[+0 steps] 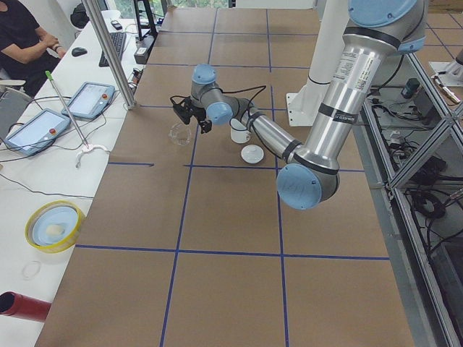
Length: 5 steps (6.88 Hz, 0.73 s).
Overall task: Place funnel on cup
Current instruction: 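Move the left gripper to the clear glass funnel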
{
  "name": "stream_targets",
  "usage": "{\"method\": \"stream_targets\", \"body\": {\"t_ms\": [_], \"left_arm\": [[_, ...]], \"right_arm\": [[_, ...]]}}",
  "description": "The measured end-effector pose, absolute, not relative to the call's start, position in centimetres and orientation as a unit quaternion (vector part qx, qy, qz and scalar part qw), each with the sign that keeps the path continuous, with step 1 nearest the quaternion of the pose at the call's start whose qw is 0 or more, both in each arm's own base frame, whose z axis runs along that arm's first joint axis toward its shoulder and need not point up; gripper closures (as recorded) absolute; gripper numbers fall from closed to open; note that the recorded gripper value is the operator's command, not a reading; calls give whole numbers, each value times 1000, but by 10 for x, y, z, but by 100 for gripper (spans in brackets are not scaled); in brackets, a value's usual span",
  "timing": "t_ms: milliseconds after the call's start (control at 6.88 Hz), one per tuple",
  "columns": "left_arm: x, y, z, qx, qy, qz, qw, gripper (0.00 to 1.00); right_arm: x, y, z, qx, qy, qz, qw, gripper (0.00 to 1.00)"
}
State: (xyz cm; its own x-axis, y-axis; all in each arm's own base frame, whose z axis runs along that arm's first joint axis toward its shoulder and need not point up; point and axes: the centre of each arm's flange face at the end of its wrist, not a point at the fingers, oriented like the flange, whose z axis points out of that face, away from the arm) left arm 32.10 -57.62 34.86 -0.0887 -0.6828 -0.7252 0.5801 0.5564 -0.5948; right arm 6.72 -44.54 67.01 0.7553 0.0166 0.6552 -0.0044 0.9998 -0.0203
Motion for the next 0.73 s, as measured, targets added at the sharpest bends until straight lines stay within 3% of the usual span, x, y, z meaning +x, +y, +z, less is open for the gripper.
{"method": "stream_targets", "body": {"t_ms": [291,727], "left_arm": [[351,-583,358,-17,582,-480,656,10],[386,-580,355,-6,592,-475,651,32]], "right_arm": [[67,-445,671,-9,-350,6,937,0],[67,-445,670,-9,-350,6,937,0]]}}
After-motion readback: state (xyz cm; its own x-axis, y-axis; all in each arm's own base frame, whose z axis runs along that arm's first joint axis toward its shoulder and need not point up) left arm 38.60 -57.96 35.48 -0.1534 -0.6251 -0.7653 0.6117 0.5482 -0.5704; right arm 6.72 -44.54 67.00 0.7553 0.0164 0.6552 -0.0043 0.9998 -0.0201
